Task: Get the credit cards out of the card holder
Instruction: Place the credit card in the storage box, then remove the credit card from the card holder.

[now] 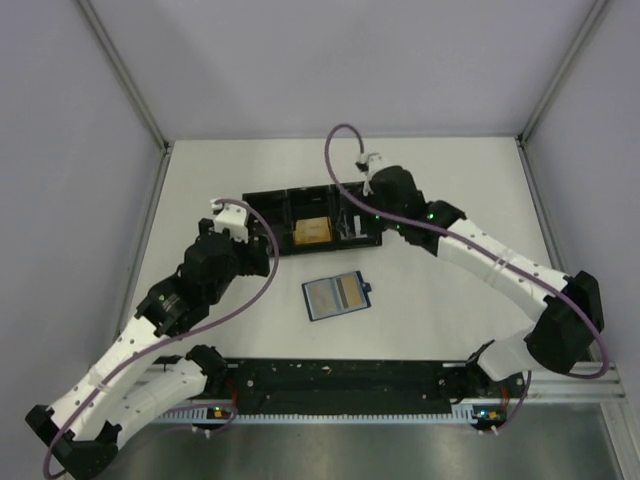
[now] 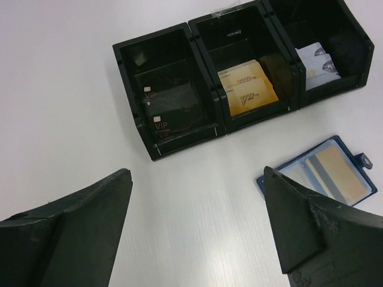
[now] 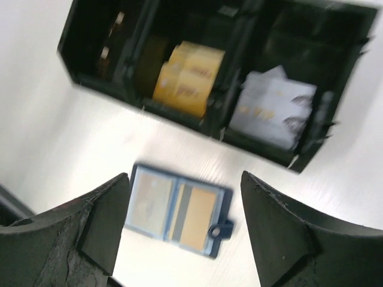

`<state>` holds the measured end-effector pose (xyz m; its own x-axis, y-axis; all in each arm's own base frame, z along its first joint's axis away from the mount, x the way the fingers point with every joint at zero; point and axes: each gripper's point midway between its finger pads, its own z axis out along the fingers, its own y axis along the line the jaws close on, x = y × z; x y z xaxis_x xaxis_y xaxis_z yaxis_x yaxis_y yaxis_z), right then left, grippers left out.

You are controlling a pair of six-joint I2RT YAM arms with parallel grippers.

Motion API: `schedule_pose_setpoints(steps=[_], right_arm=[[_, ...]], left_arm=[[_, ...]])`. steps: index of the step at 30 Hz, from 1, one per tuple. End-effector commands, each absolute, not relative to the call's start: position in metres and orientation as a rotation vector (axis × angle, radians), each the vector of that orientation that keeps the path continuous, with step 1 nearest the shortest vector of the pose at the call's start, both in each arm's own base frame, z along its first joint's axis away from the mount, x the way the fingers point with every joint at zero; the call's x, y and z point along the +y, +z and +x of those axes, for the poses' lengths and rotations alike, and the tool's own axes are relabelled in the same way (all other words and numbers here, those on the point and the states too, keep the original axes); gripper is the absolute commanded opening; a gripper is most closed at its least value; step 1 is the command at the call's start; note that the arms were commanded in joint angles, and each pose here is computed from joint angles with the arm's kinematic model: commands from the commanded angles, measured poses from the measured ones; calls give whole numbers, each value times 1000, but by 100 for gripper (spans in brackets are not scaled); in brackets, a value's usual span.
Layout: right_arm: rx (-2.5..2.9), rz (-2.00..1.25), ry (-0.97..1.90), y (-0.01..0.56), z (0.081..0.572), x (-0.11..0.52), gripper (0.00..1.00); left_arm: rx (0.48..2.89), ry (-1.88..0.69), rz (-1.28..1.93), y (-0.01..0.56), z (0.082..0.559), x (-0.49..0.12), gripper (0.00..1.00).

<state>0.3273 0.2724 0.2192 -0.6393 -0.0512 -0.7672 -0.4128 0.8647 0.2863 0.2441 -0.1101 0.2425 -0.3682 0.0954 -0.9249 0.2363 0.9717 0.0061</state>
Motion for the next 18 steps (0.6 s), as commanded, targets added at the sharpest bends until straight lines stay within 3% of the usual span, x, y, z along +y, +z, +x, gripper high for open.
schedule_pose_setpoints(steps=[1, 9, 18], right_arm=[[2217, -571, 438, 178, 279, 289, 74], [2209, -871, 468, 117, 209, 348, 75], [2228, -1018, 381, 76, 192, 384, 71]], left_arm=[[1877, -215, 129, 263, 236, -102, 94], [1755, -184, -45, 276, 219, -64, 94], [1720, -123, -90, 278, 217, -47, 94]])
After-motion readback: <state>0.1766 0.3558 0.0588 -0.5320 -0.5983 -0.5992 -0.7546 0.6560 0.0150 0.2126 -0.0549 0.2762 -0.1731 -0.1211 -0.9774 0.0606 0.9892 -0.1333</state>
